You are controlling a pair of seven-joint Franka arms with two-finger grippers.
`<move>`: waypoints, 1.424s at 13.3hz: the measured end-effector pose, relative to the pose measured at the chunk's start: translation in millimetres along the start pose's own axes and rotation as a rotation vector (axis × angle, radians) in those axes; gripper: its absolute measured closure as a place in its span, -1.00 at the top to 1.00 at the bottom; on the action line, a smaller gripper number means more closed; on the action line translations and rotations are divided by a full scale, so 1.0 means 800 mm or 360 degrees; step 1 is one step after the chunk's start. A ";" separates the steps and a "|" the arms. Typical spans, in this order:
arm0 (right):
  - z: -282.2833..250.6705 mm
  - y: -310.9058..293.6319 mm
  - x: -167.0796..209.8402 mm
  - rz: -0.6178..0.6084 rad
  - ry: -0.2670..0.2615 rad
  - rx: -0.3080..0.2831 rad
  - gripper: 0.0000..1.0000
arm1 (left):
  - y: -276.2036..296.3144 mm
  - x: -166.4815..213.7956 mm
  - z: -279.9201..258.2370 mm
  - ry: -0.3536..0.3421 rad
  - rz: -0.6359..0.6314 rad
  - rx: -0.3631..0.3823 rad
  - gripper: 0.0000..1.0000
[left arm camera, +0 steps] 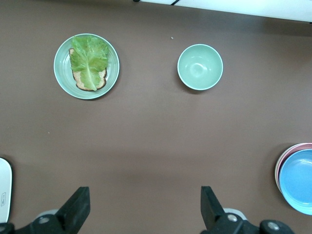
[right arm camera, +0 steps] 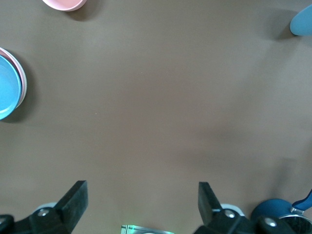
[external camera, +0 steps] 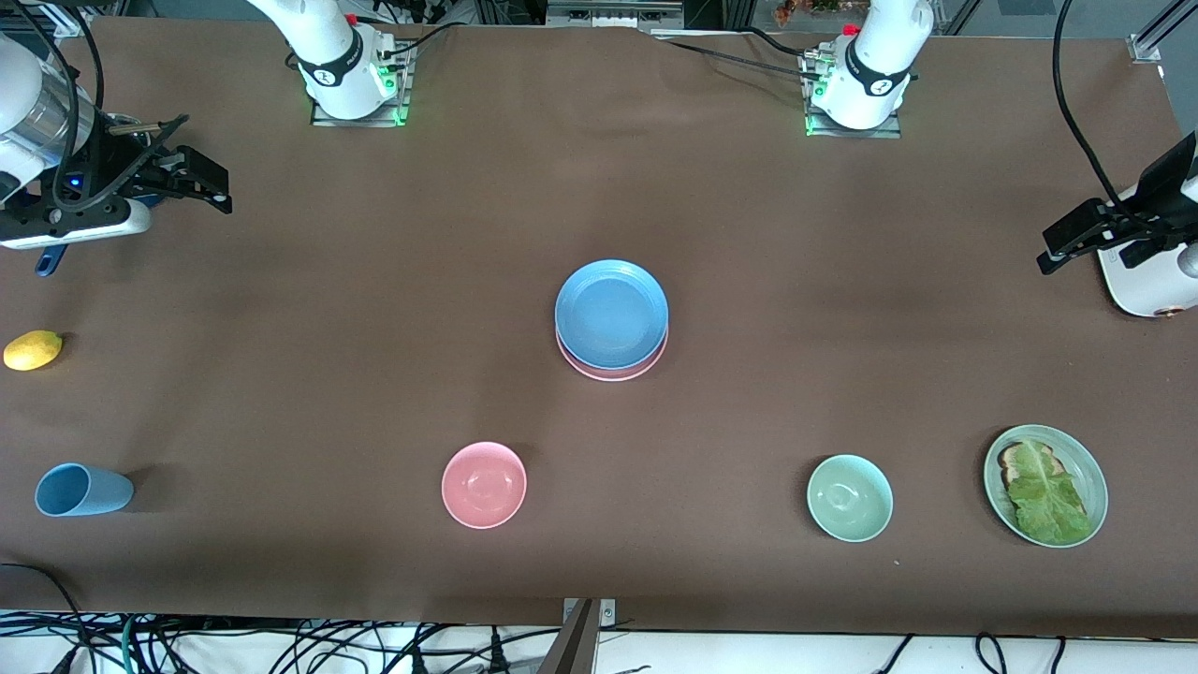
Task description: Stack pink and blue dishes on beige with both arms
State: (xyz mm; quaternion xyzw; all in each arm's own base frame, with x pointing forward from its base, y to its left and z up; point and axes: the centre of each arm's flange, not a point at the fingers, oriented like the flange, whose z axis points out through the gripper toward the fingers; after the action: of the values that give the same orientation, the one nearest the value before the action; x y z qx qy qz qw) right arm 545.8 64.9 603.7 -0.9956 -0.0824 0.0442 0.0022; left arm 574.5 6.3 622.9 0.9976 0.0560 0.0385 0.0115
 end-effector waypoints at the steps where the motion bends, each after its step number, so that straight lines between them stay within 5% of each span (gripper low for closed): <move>1: 0.000 0.000 0.000 0.0000 0.0000 0.0000 1.00 | 0.000 0.000 0.000 0.0000 0.0000 0.0000 1.00; 19: 0.000 0.009 0.000 0.0016 0.0000 0.0002 1.00 | 0.000 0.000 0.000 0.0000 0.0000 0.0000 1.00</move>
State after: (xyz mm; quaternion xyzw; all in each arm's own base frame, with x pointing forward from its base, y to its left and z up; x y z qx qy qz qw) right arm 546.6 57.8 603.7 -0.9960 -0.0774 0.0442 0.0024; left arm 574.5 6.3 622.8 0.9976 0.0560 0.0384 0.0115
